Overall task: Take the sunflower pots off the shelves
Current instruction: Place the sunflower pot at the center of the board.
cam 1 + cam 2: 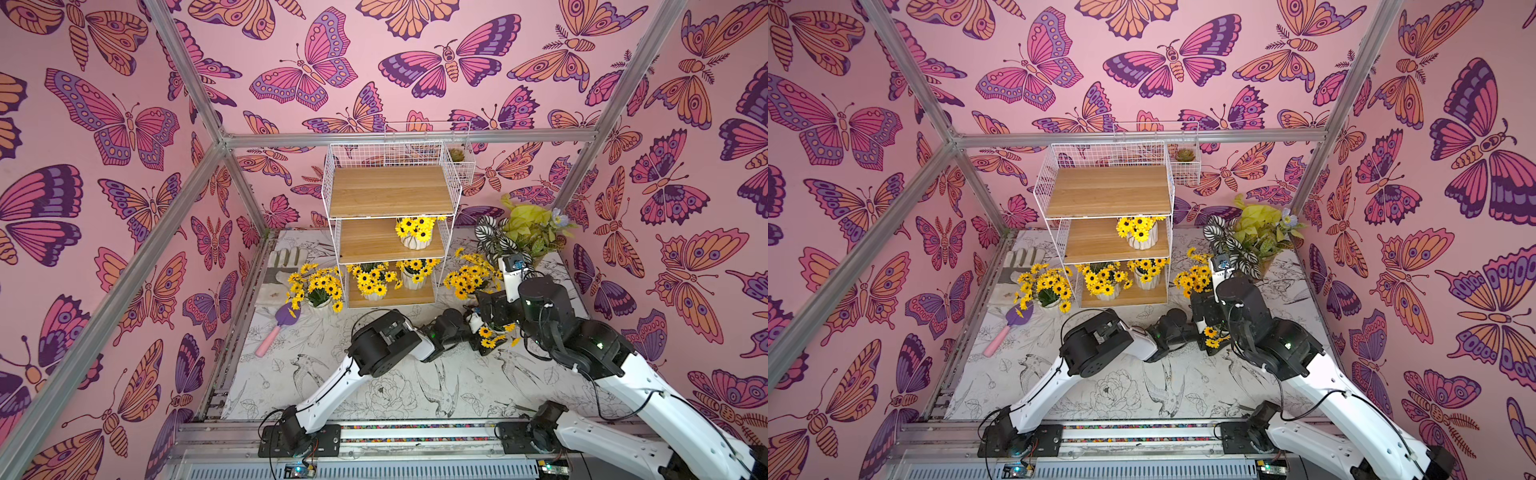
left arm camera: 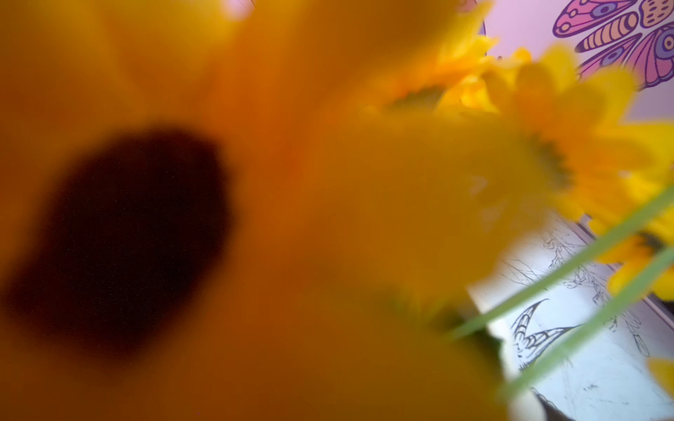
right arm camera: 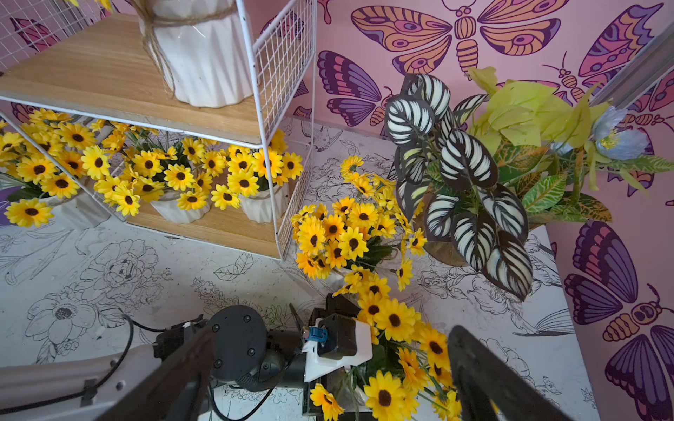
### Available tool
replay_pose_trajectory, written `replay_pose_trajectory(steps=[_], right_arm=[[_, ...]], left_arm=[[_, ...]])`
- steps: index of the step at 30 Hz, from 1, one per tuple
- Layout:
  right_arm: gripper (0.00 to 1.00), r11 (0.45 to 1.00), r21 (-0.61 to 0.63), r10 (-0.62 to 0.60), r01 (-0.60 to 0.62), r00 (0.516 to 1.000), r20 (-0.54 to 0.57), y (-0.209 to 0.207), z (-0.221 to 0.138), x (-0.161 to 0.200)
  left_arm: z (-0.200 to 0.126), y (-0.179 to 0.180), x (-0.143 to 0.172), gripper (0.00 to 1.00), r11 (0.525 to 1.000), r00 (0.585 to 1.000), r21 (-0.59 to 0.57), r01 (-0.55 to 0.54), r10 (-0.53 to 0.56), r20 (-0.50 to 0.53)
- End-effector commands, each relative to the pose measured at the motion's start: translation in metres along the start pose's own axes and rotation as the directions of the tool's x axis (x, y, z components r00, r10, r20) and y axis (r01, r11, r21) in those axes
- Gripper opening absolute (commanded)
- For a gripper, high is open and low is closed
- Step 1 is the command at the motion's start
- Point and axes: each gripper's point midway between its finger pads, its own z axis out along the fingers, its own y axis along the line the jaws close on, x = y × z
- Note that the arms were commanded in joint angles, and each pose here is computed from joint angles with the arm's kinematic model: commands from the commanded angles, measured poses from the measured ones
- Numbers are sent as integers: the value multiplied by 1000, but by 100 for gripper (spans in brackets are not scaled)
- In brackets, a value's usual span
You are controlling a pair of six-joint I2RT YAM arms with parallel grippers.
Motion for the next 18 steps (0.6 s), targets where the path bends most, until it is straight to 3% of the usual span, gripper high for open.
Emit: replay_pose_trajectory(steps=[1, 7, 11, 18], right_arm=[[99, 1000, 3, -5, 5, 1000, -10, -1, 1, 3], [99, 1000, -10, -2, 2, 1000, -14, 2, 4, 3], [99, 1000, -15, 7, -7, 1000, -12, 3, 3, 4], [99, 1000, -5, -11, 10, 1000, -24, 2, 6, 9]], left_arm=[[-9, 6, 40, 100, 999, 991, -41, 19, -24, -128], [-24, 8, 71, 100, 993, 957, -76, -95, 70, -282], [-30, 10, 74, 100, 988, 951, -100, -115, 80, -298], [-57, 8, 52, 100, 978, 970, -169, -120, 79, -228]])
